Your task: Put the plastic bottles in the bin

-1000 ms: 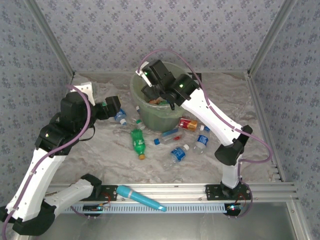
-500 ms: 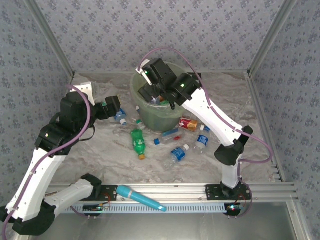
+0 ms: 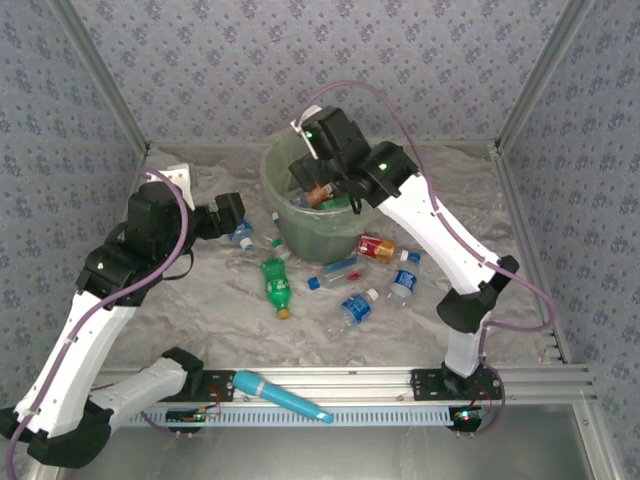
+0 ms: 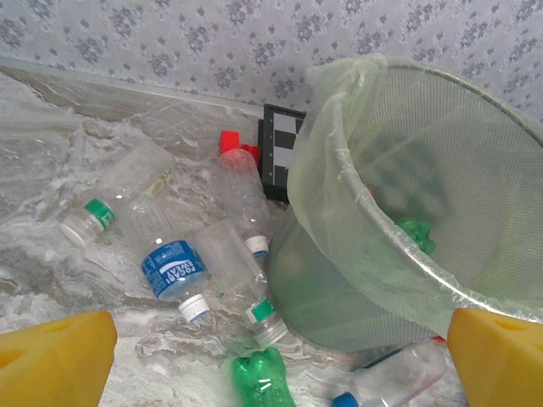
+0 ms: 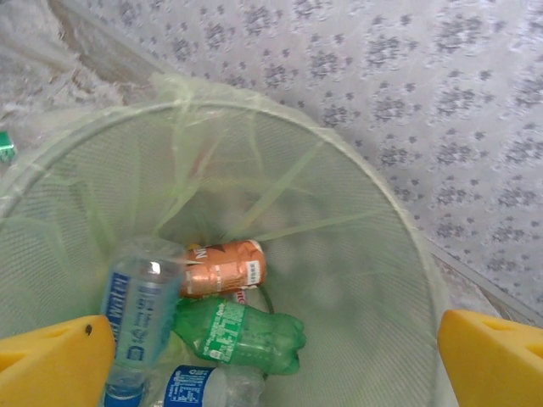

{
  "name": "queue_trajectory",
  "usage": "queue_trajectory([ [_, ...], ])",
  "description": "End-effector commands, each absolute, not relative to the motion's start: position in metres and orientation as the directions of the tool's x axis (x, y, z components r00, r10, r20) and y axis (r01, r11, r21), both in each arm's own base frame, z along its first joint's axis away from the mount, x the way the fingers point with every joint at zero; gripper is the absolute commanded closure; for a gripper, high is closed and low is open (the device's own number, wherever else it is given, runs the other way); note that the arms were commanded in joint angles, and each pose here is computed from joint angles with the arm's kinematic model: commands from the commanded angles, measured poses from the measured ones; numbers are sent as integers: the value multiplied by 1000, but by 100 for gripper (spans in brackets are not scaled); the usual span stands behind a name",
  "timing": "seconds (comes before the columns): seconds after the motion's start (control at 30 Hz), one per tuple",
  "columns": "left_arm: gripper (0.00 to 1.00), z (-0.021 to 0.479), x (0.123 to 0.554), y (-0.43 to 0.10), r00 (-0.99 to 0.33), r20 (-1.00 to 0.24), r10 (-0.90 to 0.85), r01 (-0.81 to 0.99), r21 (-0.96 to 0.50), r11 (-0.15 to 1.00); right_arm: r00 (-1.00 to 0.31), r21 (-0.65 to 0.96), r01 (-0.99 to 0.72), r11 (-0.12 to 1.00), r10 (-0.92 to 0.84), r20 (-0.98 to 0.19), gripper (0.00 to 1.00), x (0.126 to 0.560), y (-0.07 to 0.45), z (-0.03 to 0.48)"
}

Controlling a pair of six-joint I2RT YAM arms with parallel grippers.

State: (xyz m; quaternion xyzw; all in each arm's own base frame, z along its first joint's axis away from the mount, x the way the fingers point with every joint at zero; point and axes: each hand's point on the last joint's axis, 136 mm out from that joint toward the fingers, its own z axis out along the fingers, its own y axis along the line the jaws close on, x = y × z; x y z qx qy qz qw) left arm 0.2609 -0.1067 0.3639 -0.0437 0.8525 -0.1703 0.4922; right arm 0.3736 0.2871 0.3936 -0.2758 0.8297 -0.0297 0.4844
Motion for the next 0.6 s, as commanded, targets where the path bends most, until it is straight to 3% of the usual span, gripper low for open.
queue_trajectory([
  [0.0, 0, 372, 267, -122, -504, -827, -248, 155, -369, 916, -403, -234, -328, 915, -359, -842, 0, 365, 248, 422],
  [0.27, 0, 384, 282, -162, -522, -825, -218, 306, -419, 855, -538, -23, -108, 994, -78, -840, 0, 347, 161, 403],
  [0.57, 0, 385, 295, -200, -559, -815, -150, 415, -432, 801, -664, 280, 120, 953, 286, -691, 2, 305, 78, 328],
])
